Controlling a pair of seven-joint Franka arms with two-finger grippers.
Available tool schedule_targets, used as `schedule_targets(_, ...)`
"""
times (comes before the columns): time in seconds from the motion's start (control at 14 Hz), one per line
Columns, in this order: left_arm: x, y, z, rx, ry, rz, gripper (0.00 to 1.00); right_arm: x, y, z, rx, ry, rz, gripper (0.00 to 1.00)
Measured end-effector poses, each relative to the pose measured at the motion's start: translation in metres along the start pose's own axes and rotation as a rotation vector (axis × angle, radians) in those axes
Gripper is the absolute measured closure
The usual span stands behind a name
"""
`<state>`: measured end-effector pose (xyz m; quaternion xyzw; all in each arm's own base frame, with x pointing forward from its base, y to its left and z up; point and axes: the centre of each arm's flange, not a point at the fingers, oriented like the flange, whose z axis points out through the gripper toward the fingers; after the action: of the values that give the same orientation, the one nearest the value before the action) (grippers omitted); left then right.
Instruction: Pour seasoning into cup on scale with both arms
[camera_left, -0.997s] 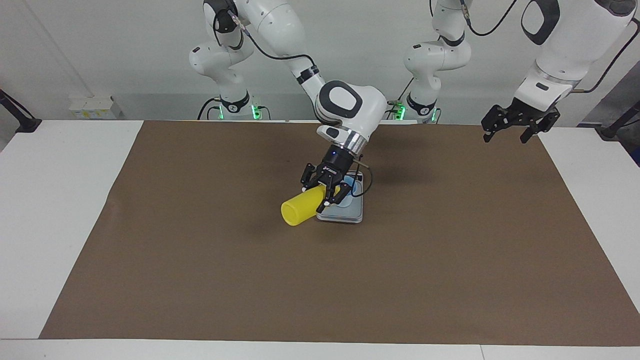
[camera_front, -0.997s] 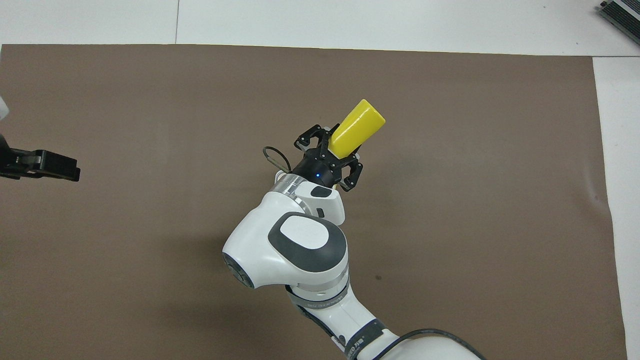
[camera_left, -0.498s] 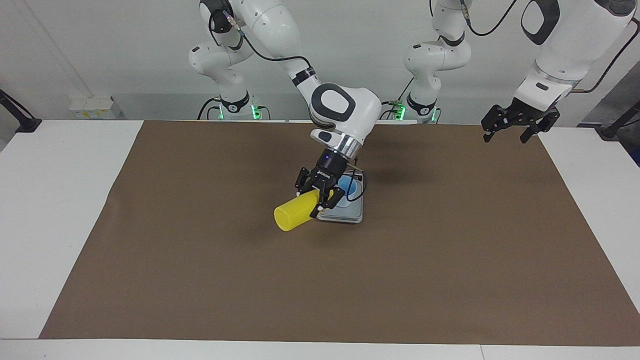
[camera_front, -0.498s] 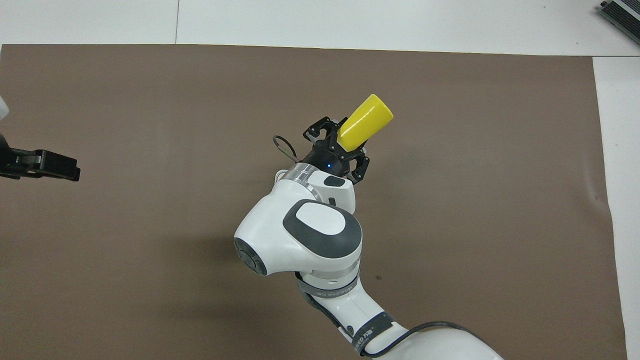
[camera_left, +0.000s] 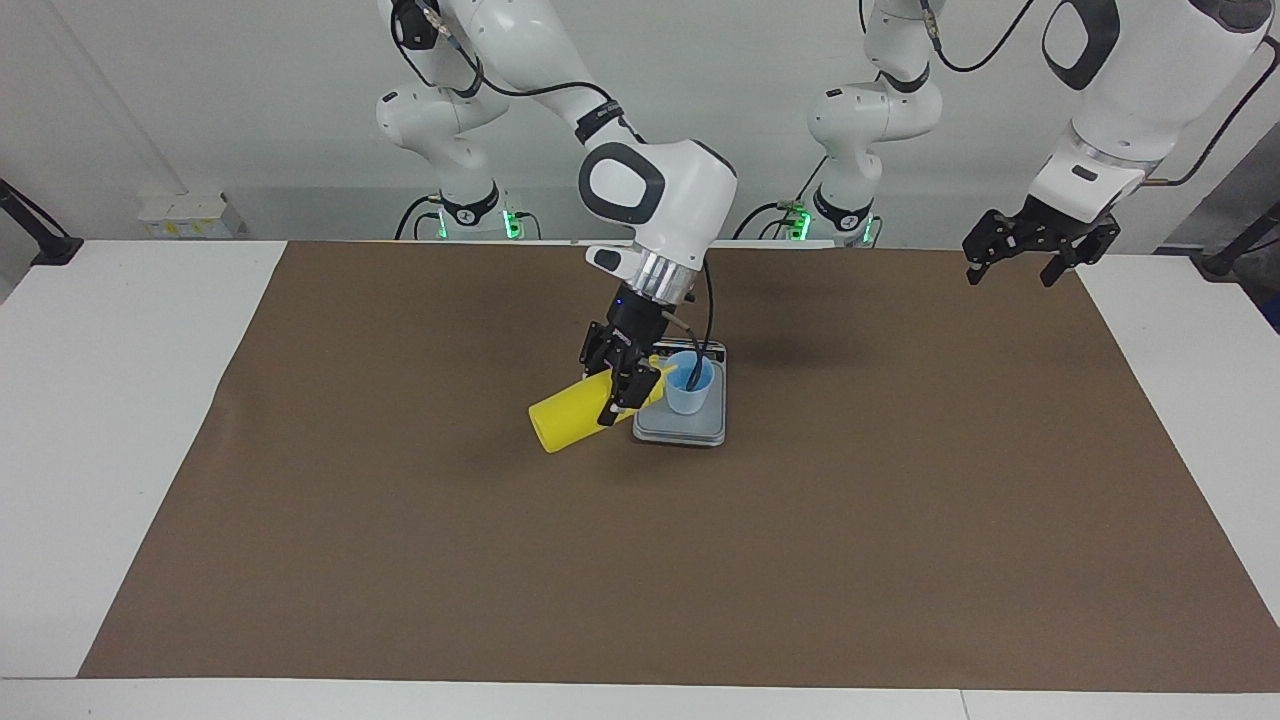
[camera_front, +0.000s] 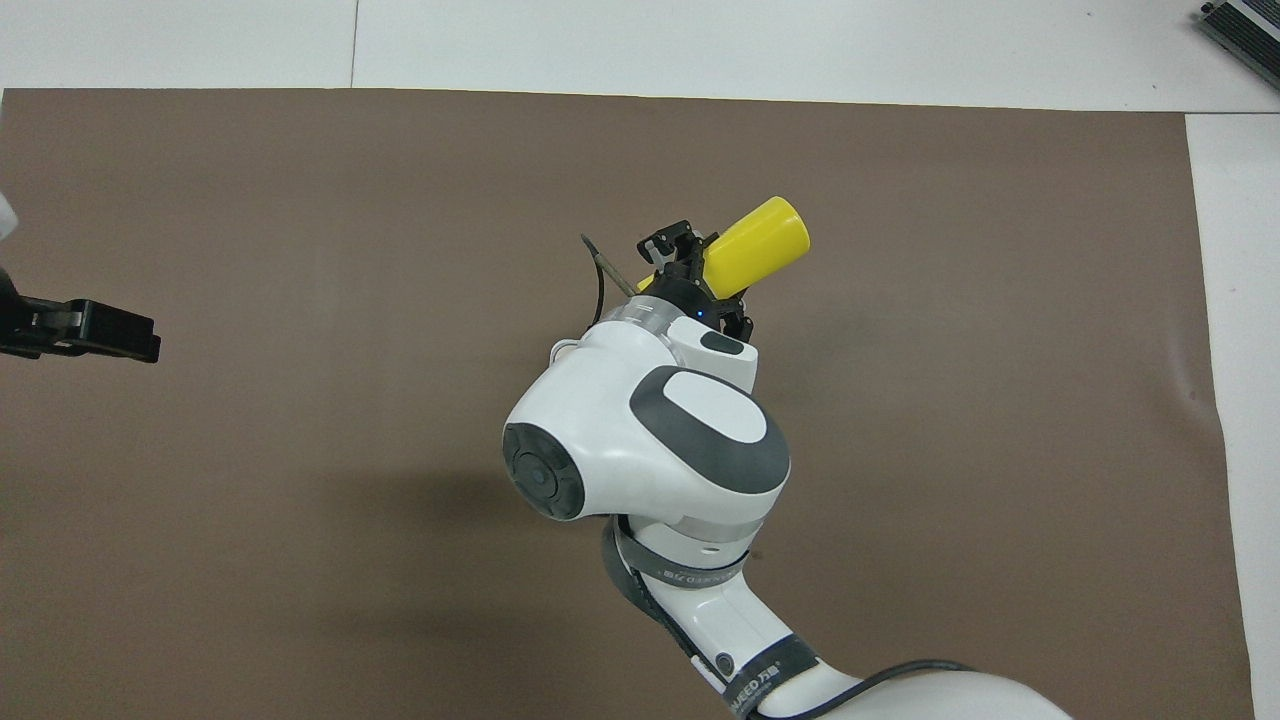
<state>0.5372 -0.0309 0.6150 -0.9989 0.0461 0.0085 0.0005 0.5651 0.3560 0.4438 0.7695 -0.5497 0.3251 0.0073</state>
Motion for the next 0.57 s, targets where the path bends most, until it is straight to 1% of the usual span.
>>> schedule_targets(0.14, 0.0, 0.0, 0.0, 0.0, 0.0, 0.0, 0.0, 0.014, 0.0, 0.0, -0.083, -0.132, 0.109, 0.42)
schedule_targets(0.28, 0.0, 0.0, 0.0, 0.0, 0.0, 0.0, 0.0, 0.031, -0.001, 0.007, -0.162, -0.244, 0.185, 0.42)
schedule_targets(0.43, 0.0, 0.0, 0.0, 0.0, 0.0, 0.0, 0.0, 0.05, -0.001, 0.018, -0.224, -0.334, 0.236, 0.42)
schedule_targets(0.57, 0.0, 0.0, 0.0, 0.0, 0.0, 0.0, 0.0, 0.07, 0.0, 0.033, -0.271, -0.407, 0.273, 0.42)
